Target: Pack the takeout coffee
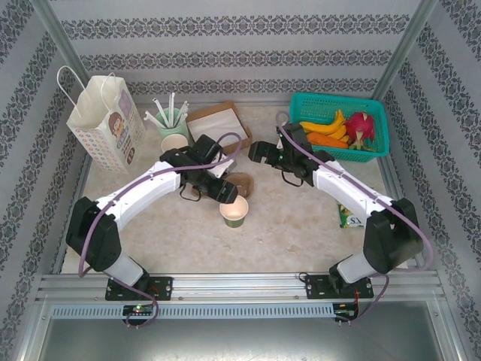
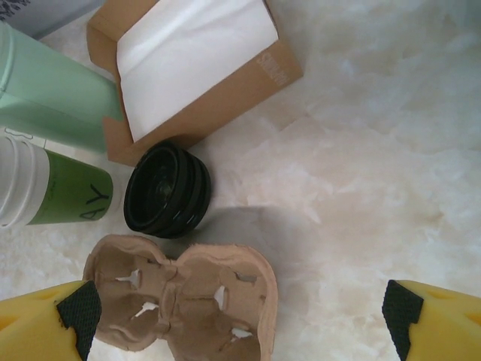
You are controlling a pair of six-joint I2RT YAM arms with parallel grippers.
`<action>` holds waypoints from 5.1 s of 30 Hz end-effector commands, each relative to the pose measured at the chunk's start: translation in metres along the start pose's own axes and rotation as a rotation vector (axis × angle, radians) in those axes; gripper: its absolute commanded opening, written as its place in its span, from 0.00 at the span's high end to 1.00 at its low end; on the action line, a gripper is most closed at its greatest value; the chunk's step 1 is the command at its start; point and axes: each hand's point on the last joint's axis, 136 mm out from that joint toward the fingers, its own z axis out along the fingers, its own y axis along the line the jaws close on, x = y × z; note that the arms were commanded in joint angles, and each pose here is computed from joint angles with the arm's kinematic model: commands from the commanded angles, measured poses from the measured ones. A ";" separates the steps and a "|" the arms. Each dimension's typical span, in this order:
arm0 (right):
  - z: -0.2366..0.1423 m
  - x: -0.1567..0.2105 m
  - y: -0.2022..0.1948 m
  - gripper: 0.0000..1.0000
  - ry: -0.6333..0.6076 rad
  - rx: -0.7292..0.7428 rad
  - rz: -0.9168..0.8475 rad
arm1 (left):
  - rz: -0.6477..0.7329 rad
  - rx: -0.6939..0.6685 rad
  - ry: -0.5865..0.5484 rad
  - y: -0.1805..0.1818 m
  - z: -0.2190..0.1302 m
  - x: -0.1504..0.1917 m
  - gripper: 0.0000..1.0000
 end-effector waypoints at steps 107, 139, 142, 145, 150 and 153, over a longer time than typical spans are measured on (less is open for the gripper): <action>0.143 0.006 0.063 0.85 0.197 0.277 -0.455 | -0.725 -0.495 -0.823 0.172 -0.115 -0.003 0.00; 0.040 -0.088 0.110 0.86 -0.432 0.121 -0.185 | -0.452 0.086 -0.903 0.095 -0.097 -0.141 0.25; 0.036 -0.089 0.114 0.86 -0.449 0.084 -0.153 | -0.446 0.111 -0.940 0.095 -0.096 -0.148 0.30; 0.034 -0.089 0.119 0.85 -0.456 0.054 -0.145 | -0.429 0.135 -0.944 0.092 -0.095 -0.158 0.37; 0.033 -0.088 0.120 0.85 -0.459 0.055 -0.145 | -0.403 0.156 -0.955 0.088 -0.097 -0.168 0.46; 0.033 -0.088 0.121 0.85 -0.461 0.052 -0.145 | -0.403 0.161 -0.947 0.088 -0.093 -0.169 0.60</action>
